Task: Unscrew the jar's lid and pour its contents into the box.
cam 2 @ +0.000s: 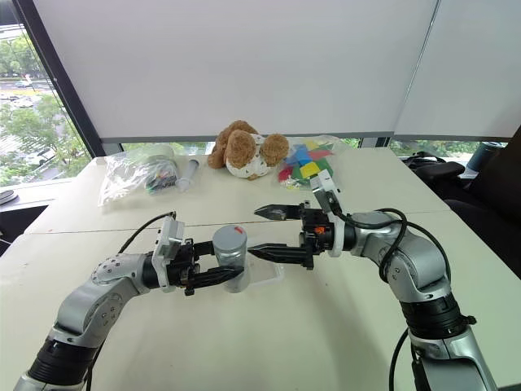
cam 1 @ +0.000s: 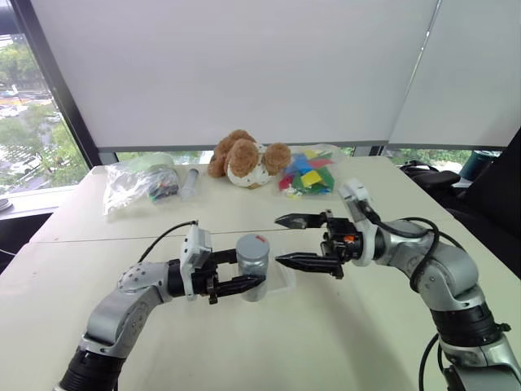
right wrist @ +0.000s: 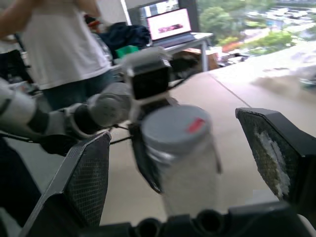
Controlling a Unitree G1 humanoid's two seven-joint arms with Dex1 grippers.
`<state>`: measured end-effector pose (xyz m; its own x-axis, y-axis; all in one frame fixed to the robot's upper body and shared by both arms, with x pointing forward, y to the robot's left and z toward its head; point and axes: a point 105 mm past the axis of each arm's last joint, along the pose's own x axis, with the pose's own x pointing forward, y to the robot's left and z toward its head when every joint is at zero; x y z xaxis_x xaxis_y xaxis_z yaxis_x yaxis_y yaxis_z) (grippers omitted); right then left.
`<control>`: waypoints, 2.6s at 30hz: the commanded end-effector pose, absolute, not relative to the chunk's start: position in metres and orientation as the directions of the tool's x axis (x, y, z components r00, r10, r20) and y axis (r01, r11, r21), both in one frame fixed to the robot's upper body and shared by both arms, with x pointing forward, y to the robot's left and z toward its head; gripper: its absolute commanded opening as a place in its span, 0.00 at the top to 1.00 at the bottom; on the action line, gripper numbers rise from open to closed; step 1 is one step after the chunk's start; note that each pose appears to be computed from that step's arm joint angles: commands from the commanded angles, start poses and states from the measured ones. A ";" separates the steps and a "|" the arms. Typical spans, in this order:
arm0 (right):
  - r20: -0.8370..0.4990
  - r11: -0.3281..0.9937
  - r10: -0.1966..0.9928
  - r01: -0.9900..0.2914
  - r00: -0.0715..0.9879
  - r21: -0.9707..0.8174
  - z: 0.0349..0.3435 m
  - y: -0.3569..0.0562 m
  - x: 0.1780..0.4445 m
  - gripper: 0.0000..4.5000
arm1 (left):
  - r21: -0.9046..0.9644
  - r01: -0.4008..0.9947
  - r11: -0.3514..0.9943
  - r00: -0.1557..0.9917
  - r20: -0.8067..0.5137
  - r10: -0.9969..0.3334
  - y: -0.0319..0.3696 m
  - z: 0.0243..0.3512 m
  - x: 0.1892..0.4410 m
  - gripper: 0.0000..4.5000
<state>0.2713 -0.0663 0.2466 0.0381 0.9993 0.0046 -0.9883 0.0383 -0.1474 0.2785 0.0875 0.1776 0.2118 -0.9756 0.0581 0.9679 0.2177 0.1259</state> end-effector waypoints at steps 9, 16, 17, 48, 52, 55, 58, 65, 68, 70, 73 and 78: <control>-0.048 0.080 0.994 -0.969 0.094 -0.235 0.250 -0.023 0.287 0.02 | 0.147 0.972 0.186 0.176 0.079 -0.981 0.082 0.188 0.275 0.50; -0.063 0.087 0.993 -0.970 0.104 -0.229 0.248 -0.023 0.296 0.02 | 0.147 0.973 0.178 0.167 0.083 -0.982 0.081 0.189 0.274 0.50; -0.064 0.090 0.992 -0.969 0.107 -0.230 0.249 -0.024 0.298 0.02 | 0.146 0.974 0.176 0.165 0.085 -0.983 0.080 0.189 0.273 0.50; -0.034 -0.006 0.999 -0.986 0.000 -0.169 0.256 -0.066 0.285 0.02 | 0.151 0.975 0.162 0.150 0.088 -0.985 0.084 0.188 0.267 0.50; -0.054 -0.003 0.999 -0.986 0.006 -0.169 0.255 -0.044 0.286 0.02 | 0.147 0.976 0.158 0.147 0.088 -0.985 0.082 0.187 0.266 0.50; -0.055 -0.016 0.998 -0.985 -0.007 -0.171 0.255 -0.025 0.284 0.02 | 0.146 0.977 0.153 0.142 0.086 -0.986 0.080 0.186 0.266 0.50; -0.070 -0.020 0.997 -0.984 -0.008 -0.175 0.253 -0.017 0.284 0.02 | 0.147 0.978 0.150 0.139 0.085 -0.987 0.079 0.187 0.267 0.50; -0.094 -0.017 0.996 -0.985 -0.001 -0.173 0.250 -0.013 0.285 0.02 | 0.149 0.977 0.151 0.140 0.082 -0.987 0.079 0.187 0.267 0.50; -0.094 -0.015 0.996 -0.986 0.000 -0.167 0.249 -0.015 0.285 0.02 | 0.147 0.977 0.154 0.143 0.084 -0.986 0.079 0.187 0.267 0.50; -0.095 -0.012 0.996 -0.986 0.004 -0.166 0.249 -0.017 0.285 0.02 | 0.147 0.977 0.155 0.144 0.085 -0.986 0.079 0.186 0.267 0.50; -0.095 -0.007 0.995 -0.985 0.010 -0.170 0.250 -0.024 0.286 0.02 | 0.146 0.977 0.158 0.146 0.087 -0.985 0.079 0.186 0.267 0.50; -0.114 0.020 0.993 -0.988 0.038 -0.155 0.245 -0.040 0.290 0.02 | 0.144 0.976 0.161 0.150 0.087 -0.985 0.080 0.185 0.267 0.50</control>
